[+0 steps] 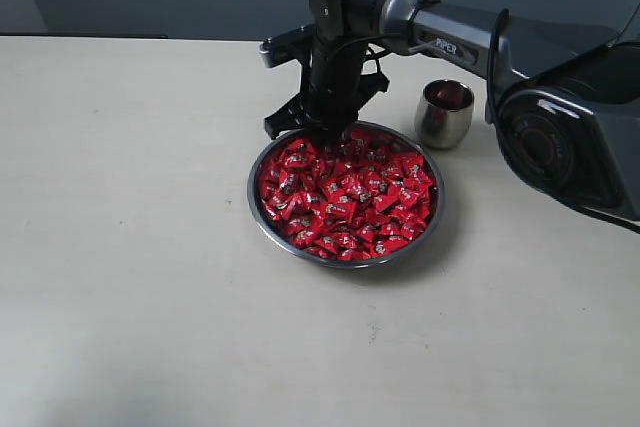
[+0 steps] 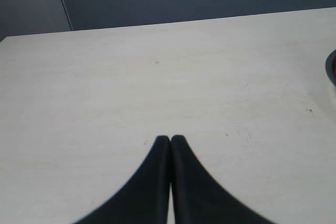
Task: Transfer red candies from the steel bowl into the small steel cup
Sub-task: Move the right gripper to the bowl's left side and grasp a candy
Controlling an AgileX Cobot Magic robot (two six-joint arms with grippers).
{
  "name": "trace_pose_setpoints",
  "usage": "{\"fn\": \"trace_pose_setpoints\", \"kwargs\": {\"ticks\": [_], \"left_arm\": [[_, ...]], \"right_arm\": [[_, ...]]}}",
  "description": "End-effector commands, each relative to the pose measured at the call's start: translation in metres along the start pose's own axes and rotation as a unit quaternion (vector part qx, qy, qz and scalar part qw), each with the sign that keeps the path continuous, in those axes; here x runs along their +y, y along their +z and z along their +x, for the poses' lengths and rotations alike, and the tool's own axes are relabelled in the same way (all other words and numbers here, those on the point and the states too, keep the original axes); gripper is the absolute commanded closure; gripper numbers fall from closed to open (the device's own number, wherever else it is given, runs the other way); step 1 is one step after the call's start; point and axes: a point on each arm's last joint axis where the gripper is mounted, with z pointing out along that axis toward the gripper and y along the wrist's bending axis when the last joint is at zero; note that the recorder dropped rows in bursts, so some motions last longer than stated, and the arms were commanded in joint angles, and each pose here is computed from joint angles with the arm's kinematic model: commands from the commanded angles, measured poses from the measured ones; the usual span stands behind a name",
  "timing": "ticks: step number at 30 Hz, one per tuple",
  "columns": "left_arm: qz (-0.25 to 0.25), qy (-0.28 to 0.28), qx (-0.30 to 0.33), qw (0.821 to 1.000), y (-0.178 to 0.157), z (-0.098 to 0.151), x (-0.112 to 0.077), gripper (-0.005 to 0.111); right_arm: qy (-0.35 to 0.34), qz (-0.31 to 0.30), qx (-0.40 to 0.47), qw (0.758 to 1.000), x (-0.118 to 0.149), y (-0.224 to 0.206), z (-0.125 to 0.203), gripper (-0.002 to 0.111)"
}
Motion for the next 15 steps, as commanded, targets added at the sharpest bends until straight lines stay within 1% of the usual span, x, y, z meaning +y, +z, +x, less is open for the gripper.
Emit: {"fn": "trace_pose_setpoints", "kwargs": {"ticks": [1, 5, 10, 15], "left_arm": [[-0.001, 0.000, -0.011, 1.000, -0.001, -0.004, 0.000, 0.106], [-0.001, 0.000, -0.011, 1.000, -0.001, -0.004, 0.000, 0.106], [-0.001, 0.000, -0.011, 1.000, -0.001, -0.004, 0.000, 0.106], [-0.001, 0.000, -0.011, 1.000, -0.001, -0.004, 0.000, 0.106]], "right_arm": [[-0.002, 0.001, 0.007, 1.000, -0.001, 0.002, 0.001, 0.109], [-0.002, 0.000, 0.019, 1.000, -0.001, 0.000, 0.003, 0.109], [-0.004, 0.004, 0.013, 1.000, -0.002, -0.011, 0.002, 0.109], [-0.004, 0.005, -0.014, 1.000, -0.002, -0.039, -0.002, 0.109]]}}
